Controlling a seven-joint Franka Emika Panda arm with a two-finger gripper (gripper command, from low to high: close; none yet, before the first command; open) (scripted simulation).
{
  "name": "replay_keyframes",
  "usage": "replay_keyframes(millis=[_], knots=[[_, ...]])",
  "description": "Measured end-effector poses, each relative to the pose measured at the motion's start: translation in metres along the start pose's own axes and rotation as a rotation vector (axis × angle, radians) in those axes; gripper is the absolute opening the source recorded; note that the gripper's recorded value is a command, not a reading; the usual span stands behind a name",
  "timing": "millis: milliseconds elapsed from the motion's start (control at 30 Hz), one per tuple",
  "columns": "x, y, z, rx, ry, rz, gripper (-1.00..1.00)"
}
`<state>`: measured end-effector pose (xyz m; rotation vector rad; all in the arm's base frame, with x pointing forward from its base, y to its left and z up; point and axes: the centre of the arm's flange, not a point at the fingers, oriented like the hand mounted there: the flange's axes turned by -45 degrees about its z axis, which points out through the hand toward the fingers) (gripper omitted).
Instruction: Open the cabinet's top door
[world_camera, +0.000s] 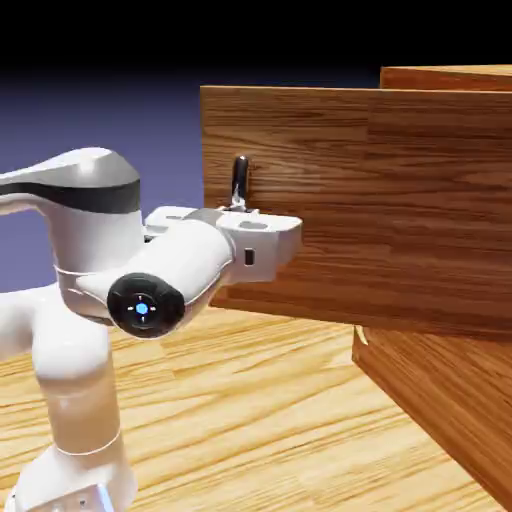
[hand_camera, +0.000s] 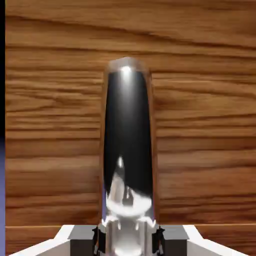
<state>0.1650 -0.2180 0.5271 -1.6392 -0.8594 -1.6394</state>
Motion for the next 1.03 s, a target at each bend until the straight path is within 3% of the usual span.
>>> replay_keyframes(millis=[467,1033], knots=[[0.000,0.060,-0.128,0.282,0.000,0.000,-1.00],[0.000,0.141,-0.224,0.534,0.000,0.000,-1.00]])
